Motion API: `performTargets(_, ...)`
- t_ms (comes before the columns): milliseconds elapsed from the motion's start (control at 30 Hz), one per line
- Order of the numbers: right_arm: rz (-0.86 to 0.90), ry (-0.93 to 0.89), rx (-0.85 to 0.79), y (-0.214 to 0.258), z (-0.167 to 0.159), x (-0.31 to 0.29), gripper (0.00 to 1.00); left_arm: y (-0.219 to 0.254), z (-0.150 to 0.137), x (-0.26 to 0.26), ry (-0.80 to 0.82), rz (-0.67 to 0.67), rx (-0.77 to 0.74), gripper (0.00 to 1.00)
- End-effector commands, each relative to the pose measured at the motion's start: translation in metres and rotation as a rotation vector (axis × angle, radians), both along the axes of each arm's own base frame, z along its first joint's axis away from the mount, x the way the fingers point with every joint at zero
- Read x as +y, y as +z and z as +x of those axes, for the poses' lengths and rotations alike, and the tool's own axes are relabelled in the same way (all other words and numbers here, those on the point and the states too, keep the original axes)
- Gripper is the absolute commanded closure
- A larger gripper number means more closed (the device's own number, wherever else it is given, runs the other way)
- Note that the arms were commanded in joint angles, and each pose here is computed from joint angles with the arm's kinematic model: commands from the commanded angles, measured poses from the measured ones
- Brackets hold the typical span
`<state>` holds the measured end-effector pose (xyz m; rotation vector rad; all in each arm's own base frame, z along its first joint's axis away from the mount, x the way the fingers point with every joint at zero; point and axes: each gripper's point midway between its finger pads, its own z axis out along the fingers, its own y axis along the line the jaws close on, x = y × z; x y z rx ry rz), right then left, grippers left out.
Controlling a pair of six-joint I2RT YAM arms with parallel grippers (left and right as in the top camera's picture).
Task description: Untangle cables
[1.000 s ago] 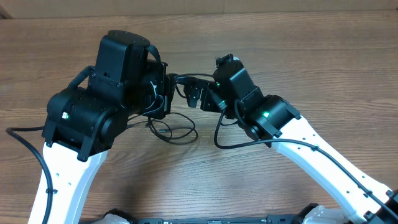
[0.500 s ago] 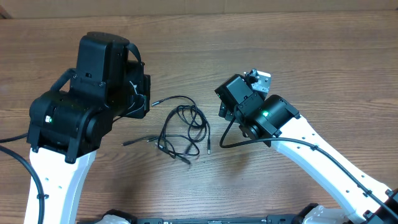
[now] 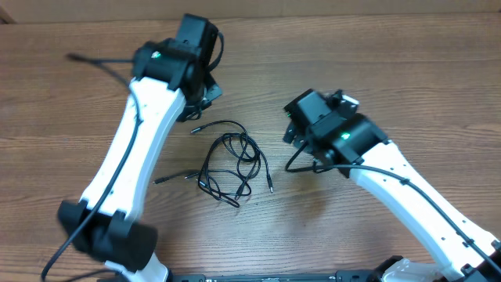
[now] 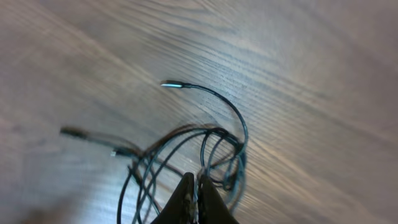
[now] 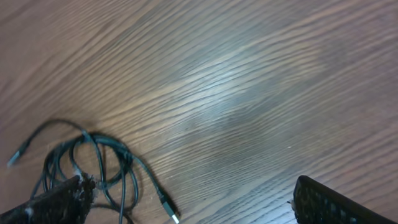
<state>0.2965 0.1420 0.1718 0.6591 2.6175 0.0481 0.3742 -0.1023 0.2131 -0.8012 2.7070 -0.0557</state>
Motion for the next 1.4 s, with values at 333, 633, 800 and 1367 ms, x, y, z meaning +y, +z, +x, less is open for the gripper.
performTargets(333,0.059,-0.098,-0.088,0.041,0.003,-0.053,0.0,-0.134,-0.019,-0.043,-0.443,-0.091,0.476,0.59)
performTargets(633,0.054,-0.099,-0.078,0.04,0.001,-0.055,0.0,-0.146,-0.039,-0.034,0.055,-0.086,0.601,0.56)
performTargets(800,0.041,-0.098,-0.067,0.039,-0.002,-0.057,0.0,-0.144,-0.046,-0.029,0.304,-0.059,0.617,0.75)
performTargets(1367,0.016,-0.084,-0.073,0.039,-0.001,-0.06,0.0,-0.186,-0.051,-0.029,0.858,-0.053,0.551,0.09)
